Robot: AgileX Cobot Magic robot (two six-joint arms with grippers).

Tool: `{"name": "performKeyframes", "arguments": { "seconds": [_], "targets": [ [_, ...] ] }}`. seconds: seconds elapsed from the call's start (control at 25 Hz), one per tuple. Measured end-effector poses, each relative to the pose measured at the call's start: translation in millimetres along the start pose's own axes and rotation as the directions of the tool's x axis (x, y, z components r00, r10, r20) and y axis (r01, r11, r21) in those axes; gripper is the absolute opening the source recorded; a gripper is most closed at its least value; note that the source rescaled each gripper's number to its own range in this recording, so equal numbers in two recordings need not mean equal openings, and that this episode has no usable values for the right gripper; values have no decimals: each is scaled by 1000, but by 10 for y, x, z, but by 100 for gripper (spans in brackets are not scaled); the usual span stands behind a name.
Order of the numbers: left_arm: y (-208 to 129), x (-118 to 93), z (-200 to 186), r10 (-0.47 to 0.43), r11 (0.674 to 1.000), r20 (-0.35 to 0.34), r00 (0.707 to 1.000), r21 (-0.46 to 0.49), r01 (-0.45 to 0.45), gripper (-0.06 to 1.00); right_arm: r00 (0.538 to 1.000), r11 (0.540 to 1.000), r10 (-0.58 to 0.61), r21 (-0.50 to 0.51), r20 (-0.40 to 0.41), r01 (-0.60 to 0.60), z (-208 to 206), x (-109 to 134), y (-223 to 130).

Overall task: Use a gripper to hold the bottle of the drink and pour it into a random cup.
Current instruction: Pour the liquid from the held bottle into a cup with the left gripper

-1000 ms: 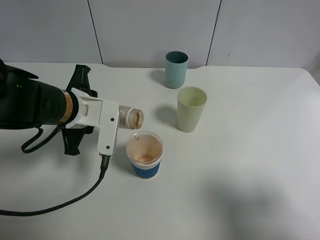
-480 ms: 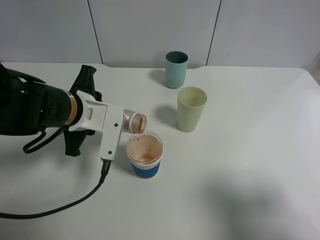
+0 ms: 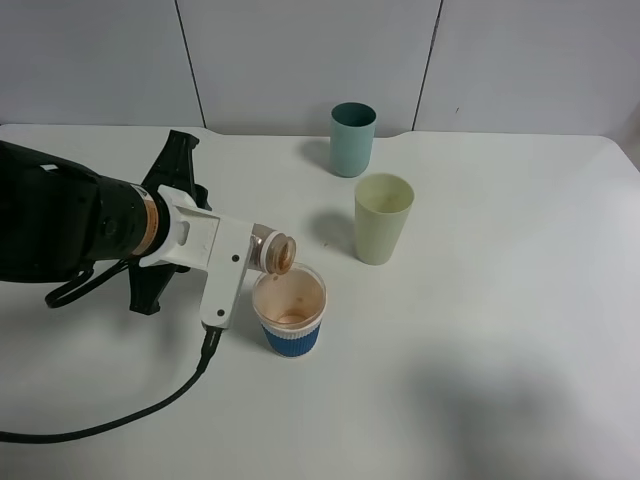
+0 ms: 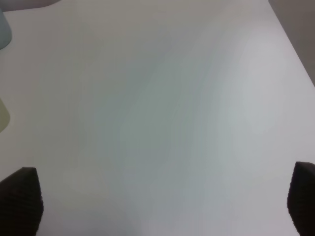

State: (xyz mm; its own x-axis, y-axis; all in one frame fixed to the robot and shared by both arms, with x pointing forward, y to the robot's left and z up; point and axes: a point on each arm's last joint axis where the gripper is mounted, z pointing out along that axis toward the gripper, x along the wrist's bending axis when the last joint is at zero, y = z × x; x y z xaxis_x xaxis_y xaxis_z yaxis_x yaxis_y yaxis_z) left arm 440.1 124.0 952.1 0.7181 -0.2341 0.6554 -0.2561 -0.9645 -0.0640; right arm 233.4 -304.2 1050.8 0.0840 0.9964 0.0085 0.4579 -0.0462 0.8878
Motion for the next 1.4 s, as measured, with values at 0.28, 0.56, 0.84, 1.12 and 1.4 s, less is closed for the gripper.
{"name": "performKeyframes", "arguments": {
  "seconds": [0.28, 0.56, 0.84, 1.12, 1.4],
  "targets": [
    [-15, 10, 0, 22, 1000, -11, 1000, 17, -21, 0, 1000, 1000, 0, 0, 0, 0, 0, 0, 0],
    [-15, 30, -1, 44, 999, -32, 999, 18, -43, 0, 1000, 1000, 0, 0, 0, 0, 0, 0, 0],
    [-19, 53, -3, 36, 999, -58, 998, 25, -34, 0, 1000, 1000, 0, 0, 0, 0, 0, 0, 0],
    [45, 30, -37, 54, 998, -68, 996, 27, -53, 0, 1000, 1000, 0, 0, 0, 0, 0, 0, 0],
    [39, 34, -38, 59, 998, -74, 995, 37, -56, 0, 1000, 1000, 0, 0, 0, 0, 0, 0, 0]
  ]
}}
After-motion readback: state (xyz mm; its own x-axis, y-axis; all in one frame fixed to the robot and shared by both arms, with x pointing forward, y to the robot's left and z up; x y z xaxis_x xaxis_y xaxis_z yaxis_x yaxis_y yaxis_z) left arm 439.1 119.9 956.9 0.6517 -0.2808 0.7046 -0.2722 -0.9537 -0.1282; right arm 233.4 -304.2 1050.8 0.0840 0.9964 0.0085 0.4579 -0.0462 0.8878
